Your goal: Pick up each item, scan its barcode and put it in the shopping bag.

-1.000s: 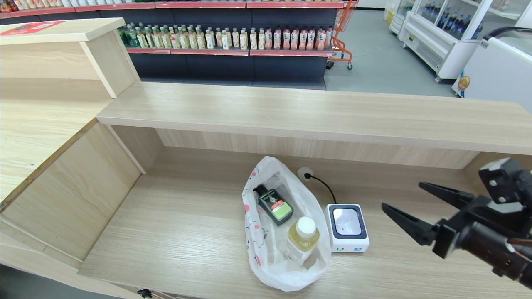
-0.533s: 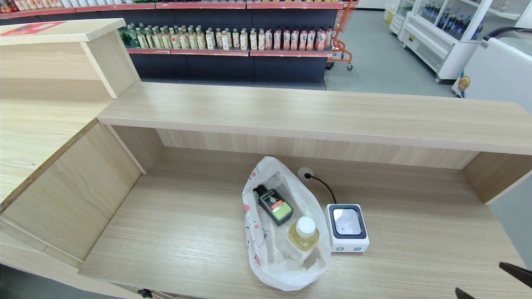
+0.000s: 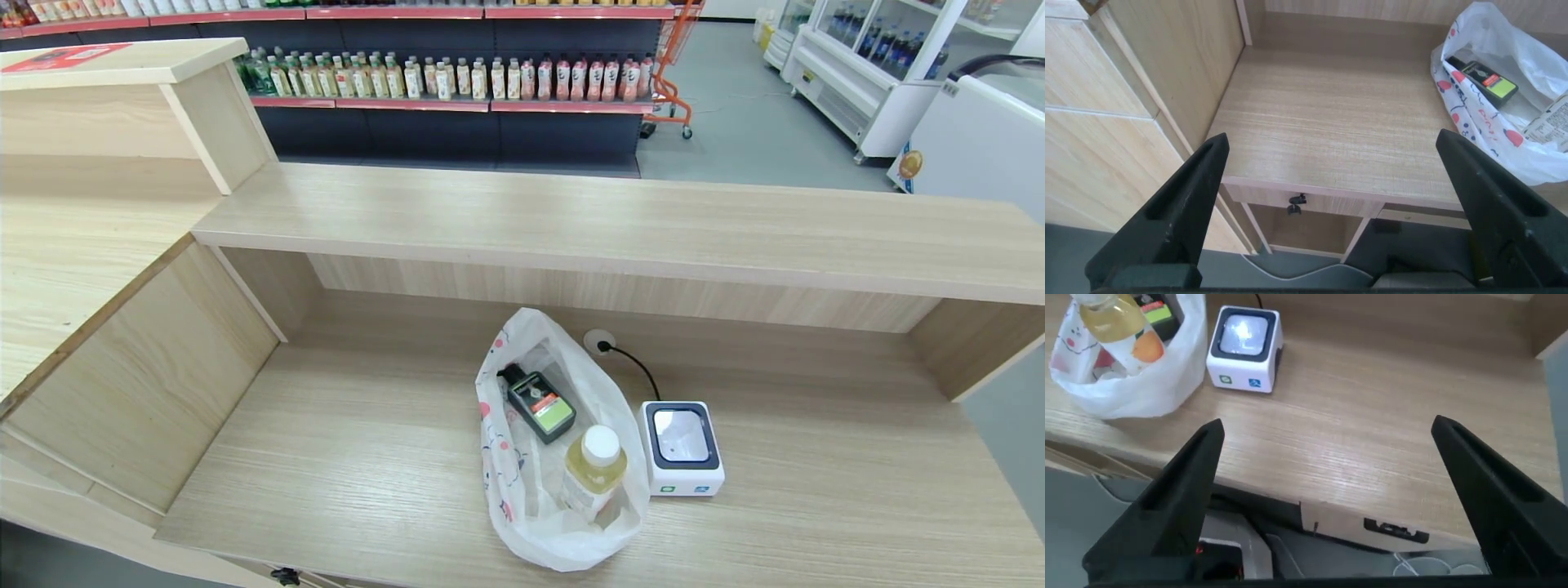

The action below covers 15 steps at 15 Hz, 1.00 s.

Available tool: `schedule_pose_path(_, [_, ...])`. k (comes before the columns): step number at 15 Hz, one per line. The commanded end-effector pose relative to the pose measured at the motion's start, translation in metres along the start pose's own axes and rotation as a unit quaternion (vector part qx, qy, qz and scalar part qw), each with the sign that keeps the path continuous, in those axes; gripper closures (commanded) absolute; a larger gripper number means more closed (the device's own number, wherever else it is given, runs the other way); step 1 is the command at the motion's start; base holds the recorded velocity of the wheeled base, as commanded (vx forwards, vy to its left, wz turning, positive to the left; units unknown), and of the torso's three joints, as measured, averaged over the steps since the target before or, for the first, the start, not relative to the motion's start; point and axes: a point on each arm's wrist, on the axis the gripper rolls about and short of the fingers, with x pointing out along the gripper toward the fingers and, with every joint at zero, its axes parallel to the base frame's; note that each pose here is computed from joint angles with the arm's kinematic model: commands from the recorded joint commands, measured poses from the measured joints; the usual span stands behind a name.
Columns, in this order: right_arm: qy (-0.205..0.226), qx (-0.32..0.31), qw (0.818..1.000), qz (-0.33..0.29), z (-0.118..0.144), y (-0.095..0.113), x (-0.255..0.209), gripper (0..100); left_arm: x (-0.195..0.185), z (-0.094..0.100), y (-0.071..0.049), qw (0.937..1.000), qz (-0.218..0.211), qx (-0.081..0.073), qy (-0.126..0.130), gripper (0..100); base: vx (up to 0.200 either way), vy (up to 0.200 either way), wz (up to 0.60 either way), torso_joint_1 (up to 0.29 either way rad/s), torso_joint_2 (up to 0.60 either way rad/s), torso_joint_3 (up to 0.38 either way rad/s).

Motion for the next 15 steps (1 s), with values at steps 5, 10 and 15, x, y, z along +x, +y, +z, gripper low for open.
schedule_pose_path(5, [-0.044,-0.014,0.999,-0.003,-0.0045,0.0018,-0.0076,0,0.0,0.0,0.0,1.0,0.0,0.0,0.0,0,0.0,0.0,0.0,0.0,0.0,0.0])
schedule_pose_path(10, [-0.042,0.007,0.999,-0.007,-0.0044,0.0016,-0.0078,0,0.0,0.0,0.0,1.0,0.0,0.0,0.0,0,0.0,0.0,0.0,0.0,0.0,0.0])
schedule_pose_path(15, [-0.04,0.003,0.999,-0.007,-0.0046,0.0016,-0.0079,0,0.0,0.0,0.0,1.0,0.0,0.0,0.0,0,0.0,0.0,0.0,0.0,0.0,0.0])
